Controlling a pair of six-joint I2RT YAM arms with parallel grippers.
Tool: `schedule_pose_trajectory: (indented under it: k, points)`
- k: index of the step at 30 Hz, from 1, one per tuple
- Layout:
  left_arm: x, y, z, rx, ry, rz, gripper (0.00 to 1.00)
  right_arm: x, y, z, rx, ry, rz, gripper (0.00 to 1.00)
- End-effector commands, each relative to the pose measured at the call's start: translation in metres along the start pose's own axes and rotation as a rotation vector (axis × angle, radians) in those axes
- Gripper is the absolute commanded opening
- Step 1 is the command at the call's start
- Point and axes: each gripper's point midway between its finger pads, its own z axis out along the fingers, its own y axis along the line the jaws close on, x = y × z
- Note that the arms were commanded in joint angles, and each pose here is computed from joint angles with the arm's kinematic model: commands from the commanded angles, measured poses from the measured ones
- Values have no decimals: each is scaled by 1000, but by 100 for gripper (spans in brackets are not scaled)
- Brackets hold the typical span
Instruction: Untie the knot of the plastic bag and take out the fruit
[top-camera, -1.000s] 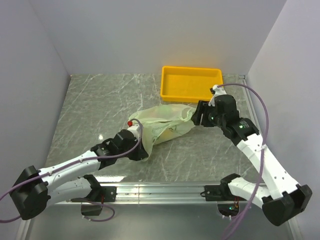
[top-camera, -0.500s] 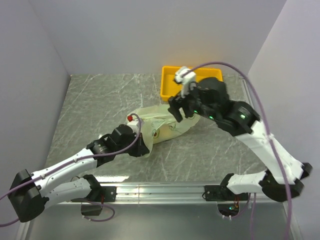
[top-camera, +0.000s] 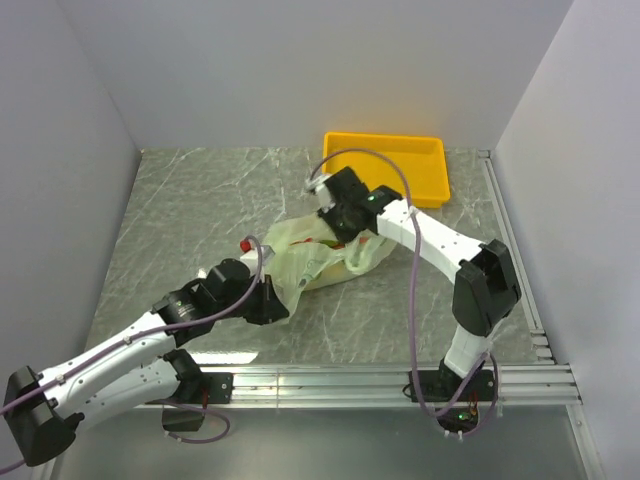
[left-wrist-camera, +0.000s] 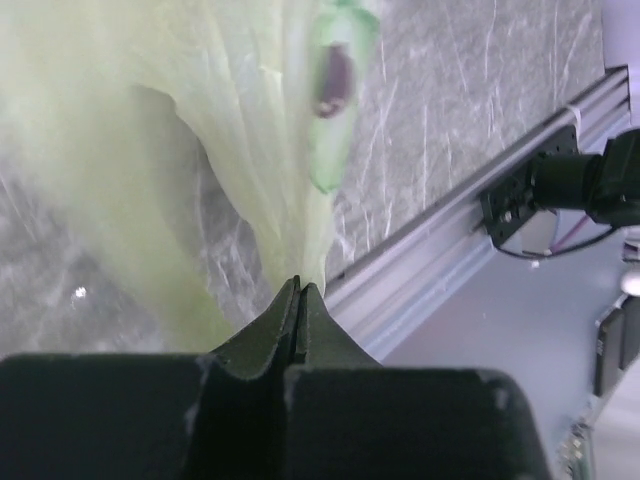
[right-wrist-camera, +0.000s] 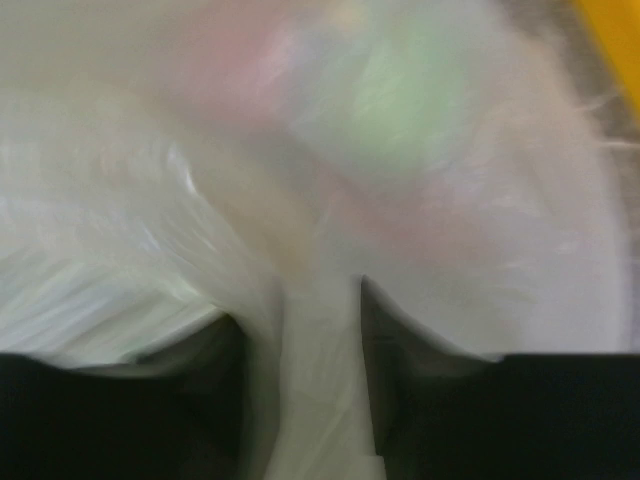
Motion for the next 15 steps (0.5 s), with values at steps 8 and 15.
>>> schedule_pose_trajectory:
  k: [8, 15]
  points:
    - [47, 13, -21, -32, 131, -184, 1, -42, -64, -26, -2, -221, 296, 0]
    - [-38, -40, -57, 146, -200, 21, 66, -27, -33, -28, -74, -216, 392, 0]
